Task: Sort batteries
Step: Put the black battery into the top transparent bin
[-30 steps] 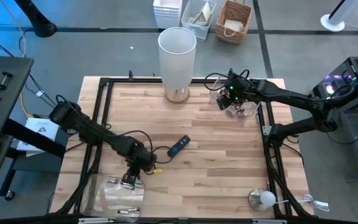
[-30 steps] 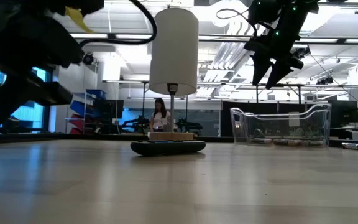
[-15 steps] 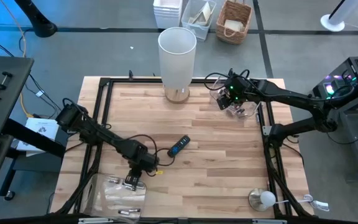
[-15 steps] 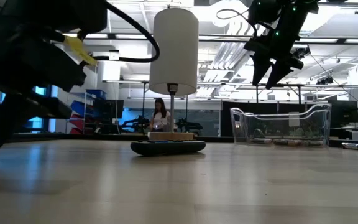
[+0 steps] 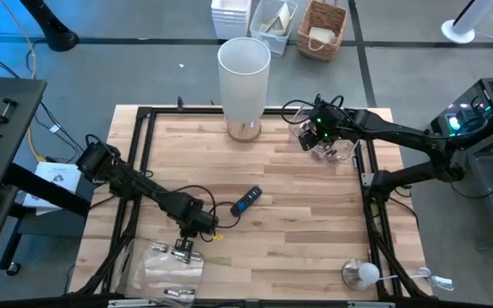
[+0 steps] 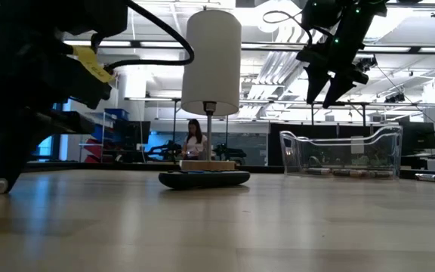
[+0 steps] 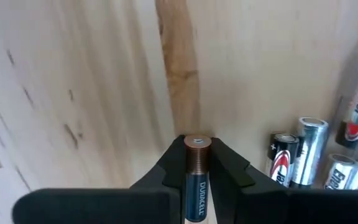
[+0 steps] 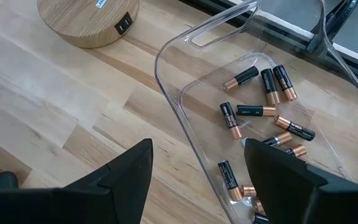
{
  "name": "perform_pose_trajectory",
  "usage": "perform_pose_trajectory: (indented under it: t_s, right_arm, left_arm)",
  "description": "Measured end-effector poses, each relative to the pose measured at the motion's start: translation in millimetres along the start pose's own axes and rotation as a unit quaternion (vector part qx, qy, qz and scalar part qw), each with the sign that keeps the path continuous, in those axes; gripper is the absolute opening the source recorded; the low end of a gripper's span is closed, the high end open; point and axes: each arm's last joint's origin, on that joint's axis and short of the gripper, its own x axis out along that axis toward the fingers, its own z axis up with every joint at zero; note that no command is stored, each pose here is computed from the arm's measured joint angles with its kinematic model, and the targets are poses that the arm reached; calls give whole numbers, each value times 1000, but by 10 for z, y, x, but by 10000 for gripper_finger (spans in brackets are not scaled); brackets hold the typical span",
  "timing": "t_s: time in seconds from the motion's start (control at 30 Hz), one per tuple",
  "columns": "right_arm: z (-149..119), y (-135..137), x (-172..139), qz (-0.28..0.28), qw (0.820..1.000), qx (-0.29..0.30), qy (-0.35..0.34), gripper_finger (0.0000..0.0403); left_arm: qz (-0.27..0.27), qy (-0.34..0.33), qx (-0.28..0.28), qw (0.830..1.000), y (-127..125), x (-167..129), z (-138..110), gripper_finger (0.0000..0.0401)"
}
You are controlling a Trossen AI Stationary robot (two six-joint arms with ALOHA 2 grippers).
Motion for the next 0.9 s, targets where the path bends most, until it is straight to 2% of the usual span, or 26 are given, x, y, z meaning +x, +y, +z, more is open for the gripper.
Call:
perform_pose_trajectory:
  t_s: [0.17, 0.2, 0.3, 0.37, 0.43, 0.53, 0.67, 0.73, 0.8, 0.9]
  right_arm:
    - [0, 0, 0, 0, 1000, -1, 0, 249]
    - [0, 0, 0, 0, 1000, -1, 0, 249]
    - [1, 2, 0, 2, 1000, -1, 0, 249]
    - [12, 20, -3, 25, 1000, 1, 1, 249]
    - [50, 54, -44, 72, 997, 6, -13, 249]
    - [155, 110, -197, 165, 984, 19, -70, 249]
    - [297, 132, -503, 264, 947, 52, -174, 249]
    - [333, 113, -656, 295, 928, 65, -216, 249]
    - [344, 91, -779, 315, 914, 69, -247, 249]
    - [329, 63, -919, 336, 899, 69, -272, 249]
  left_arm:
    - [21, -21, 3, 1000, 17, -120, -38, 29]
    - [38, -24, 4, 999, 41, -169, -65, 29]
    - [39, -70, 2, 997, 86, -433, -113, 29]
    - [31, -105, 3, 994, 158, -632, -163, 29]
    - [43, -156, -11, 987, 284, -840, -178, 29]
    - [73, -259, -36, 962, 501, -1183, -114, 29]
    - [97, -390, -43, 915, 782, -1513, 129, 29]
    - [113, -450, -31, 885, 911, -1643, 311, 29]
    - [125, -489, -25, 863, 1039, -1686, 519, 29]
    - [136, -540, -29, 830, 1250, -1669, 863, 29]
